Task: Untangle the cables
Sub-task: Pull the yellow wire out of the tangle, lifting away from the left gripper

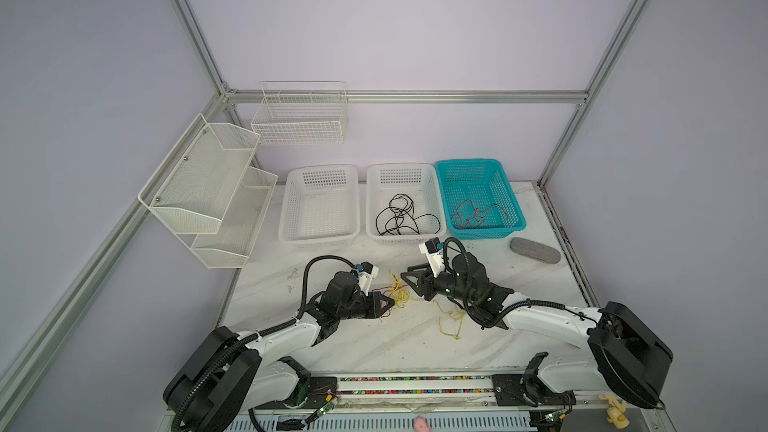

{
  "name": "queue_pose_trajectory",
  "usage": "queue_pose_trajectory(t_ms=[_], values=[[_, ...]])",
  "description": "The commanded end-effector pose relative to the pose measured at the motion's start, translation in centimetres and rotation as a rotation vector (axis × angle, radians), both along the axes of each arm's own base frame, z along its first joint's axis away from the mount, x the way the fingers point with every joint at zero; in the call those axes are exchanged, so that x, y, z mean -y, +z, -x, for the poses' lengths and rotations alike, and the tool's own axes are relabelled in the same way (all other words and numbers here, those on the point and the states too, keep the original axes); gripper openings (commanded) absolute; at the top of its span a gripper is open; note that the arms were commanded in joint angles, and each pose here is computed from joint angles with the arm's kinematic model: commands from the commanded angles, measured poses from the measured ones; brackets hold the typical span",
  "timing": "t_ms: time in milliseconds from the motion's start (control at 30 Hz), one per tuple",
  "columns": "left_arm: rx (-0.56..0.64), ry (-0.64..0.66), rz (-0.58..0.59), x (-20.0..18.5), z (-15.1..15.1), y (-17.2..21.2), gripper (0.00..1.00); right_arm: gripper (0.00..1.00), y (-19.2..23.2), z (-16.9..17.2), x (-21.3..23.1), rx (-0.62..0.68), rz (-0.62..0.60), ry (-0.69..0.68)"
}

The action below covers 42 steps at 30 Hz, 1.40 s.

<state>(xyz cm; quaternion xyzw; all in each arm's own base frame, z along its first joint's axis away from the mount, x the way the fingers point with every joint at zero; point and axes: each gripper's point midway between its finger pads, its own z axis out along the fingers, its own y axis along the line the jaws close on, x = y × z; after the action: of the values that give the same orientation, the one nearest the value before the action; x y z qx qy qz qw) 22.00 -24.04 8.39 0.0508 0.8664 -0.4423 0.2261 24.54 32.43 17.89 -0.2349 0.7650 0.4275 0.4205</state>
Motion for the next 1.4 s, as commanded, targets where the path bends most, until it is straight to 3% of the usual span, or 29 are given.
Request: queue_pose_trajectory(t_ms=[0,567,867,1100,1367], values=[[0.111,-0.028,0.055,1.0,-0.9,2.9,0.0,0.4,-0.2,0.1,1.0,-0.006,0.013,-0.042],[0.115,-0.034,0.071,1.0,-0.6,3.3,0.0,0.41,-2.5,-0.7,-1.2,-0.019,0.028,0.015],[0.105,-0.036,0.068,1.0,-0.5,2.8,0.0,0.35,0.2,-1.9,-1.9,0.039,-0.059,-0.013],[0.111,-0.033,0.067,0.9,-0.4,2.8,0.0,0.16,0.0,-2.1,-1.8,0.038,-0.048,-0.027],[0.073,-0.005,-0.025,-0.2,-0.3,0.5,0.0,0.05,3.7,-3.7,2.5,0.106,0.064,-0.237]])
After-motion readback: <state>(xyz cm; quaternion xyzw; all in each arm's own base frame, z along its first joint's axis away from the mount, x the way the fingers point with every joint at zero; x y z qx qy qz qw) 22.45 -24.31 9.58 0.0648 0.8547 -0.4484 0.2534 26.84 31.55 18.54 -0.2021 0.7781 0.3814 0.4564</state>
